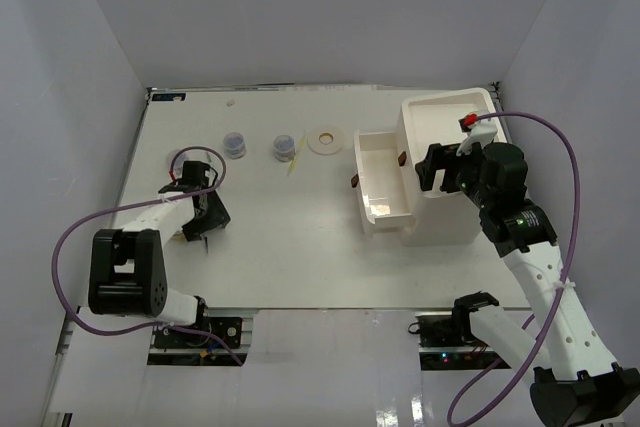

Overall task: Sort the stationery into containers
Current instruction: Pick up the pen from the corner of the board, then place the pen in the drawer.

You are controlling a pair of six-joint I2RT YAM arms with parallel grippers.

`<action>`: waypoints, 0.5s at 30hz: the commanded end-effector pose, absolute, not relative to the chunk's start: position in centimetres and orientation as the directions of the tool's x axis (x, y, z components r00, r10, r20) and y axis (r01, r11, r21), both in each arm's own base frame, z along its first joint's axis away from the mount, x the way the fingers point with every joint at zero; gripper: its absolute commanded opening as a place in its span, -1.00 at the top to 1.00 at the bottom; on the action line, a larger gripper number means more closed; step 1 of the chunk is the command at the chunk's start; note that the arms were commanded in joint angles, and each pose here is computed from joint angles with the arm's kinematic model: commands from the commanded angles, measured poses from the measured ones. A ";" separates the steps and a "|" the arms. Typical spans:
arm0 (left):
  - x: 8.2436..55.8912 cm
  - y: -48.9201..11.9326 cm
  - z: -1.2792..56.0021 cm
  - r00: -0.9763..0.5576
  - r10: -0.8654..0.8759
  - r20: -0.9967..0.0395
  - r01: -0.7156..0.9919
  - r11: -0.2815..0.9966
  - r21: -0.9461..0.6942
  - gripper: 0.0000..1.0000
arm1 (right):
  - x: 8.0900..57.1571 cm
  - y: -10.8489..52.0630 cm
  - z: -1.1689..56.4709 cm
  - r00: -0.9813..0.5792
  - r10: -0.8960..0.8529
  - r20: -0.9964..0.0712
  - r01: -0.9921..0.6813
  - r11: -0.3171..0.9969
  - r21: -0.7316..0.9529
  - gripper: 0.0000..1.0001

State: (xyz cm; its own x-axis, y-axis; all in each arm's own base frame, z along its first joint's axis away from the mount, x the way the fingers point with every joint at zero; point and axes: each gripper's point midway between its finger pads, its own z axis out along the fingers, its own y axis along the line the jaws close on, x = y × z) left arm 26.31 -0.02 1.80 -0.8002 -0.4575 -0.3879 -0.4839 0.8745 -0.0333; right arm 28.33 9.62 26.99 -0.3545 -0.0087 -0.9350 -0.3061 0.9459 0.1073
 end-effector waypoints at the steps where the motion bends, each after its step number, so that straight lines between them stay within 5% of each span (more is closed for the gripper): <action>1: 26.5 -0.7 1.0 -0.814 -0.461 -0.355 -0.470 0.880 -0.066 -0.50 | 28.2 9.9 27.6 -0.330 0.002 -0.944 -0.317 0.941 0.113 -0.80; 15: 26.0 -5.8 1.3 -0.858 -0.422 -0.293 -0.367 0.903 -0.223 0.48 | 28.3 10.2 27.7 -0.327 0.004 -0.945 -0.331 0.936 0.119 -0.80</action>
State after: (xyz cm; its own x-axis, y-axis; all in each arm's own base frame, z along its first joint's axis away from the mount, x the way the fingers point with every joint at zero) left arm 27.33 -2.99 1.89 -0.8253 -0.4326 -0.3630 -0.4083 0.9011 -0.1458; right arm 28.26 9.67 27.10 -0.3516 -0.0071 -0.9361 -0.3096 0.9446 0.1091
